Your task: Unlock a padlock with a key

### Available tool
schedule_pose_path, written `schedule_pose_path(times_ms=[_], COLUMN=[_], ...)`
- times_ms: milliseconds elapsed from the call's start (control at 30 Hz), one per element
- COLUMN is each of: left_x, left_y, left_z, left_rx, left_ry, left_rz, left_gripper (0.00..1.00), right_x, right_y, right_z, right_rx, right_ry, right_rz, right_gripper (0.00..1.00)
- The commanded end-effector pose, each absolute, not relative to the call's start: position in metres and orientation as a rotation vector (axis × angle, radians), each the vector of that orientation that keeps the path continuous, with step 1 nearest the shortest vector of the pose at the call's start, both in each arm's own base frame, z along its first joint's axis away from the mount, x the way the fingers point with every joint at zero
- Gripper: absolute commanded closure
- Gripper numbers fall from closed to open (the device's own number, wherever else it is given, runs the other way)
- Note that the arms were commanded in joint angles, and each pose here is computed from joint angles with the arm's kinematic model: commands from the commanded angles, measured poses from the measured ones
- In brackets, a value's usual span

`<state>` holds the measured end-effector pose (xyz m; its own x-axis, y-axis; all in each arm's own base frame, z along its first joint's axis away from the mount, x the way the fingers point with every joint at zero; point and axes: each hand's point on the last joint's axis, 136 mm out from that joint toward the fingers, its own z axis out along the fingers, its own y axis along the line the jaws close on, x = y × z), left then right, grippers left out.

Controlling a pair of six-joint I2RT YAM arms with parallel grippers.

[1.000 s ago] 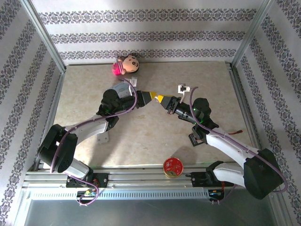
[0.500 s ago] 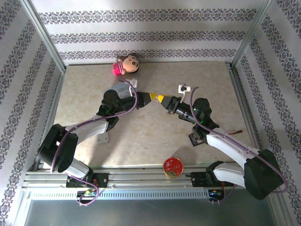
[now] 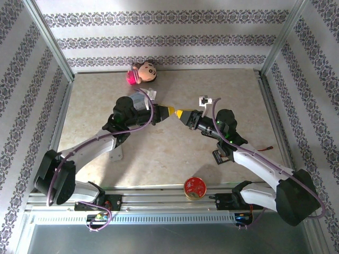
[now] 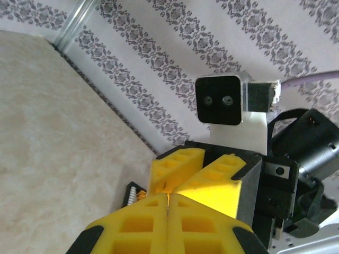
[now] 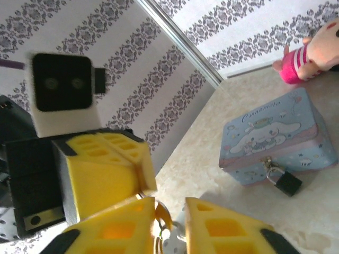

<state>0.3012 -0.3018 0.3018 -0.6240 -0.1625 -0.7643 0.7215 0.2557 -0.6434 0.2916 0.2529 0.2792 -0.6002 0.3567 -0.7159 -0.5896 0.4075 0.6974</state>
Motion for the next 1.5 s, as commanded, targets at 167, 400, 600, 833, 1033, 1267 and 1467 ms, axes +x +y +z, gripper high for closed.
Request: schedule_pose_path(times_ms=[167, 400, 600, 833, 1033, 1267, 1467], left_x=[0.267, 0.248, 0.244, 0.241, 0.237, 0.240, 0.240], left_y=[-0.281, -0.272, -0.263, -0.266, -0.272, -0.272, -0.273], left_z=[0.306, 0.305, 0.305, 0.302, 0.303, 0.301, 0.299], left_rx=[0.805, 0.905, 0.906, 0.931, 0.954, 0.966, 0.973], left_ry=[1.865, 1.877, 1.896, 1.904, 1.897, 1.887, 1.880], left_rz=[-1.173, -1.130, -1.061, -1.095, -1.163, -1.191, -1.249], left_gripper=[1.00, 1.00, 1.00, 1.00, 1.00, 1.00, 1.00], right_x=[0.281, 0.269, 0.258, 0.254, 0.251, 0.245, 0.230], right_y=[0.245, 0.243, 0.243, 0.246, 0.251, 0.265, 0.293], right_z=[0.288, 0.291, 0.287, 0.282, 0.281, 0.283, 0.288], right_rx=[-0.353, -0.427, -0.457, -0.469, -0.500, -0.566, -0.704], right_ry=[1.812, 1.809, 1.791, 1.794, 1.790, 1.777, 1.752], right_rz=[1.201, 1.167, 1.163, 1.165, 1.193, 1.264, 1.363], right_gripper=[0.66, 0.65, 0.62, 0.62, 0.63, 0.67, 0.73])
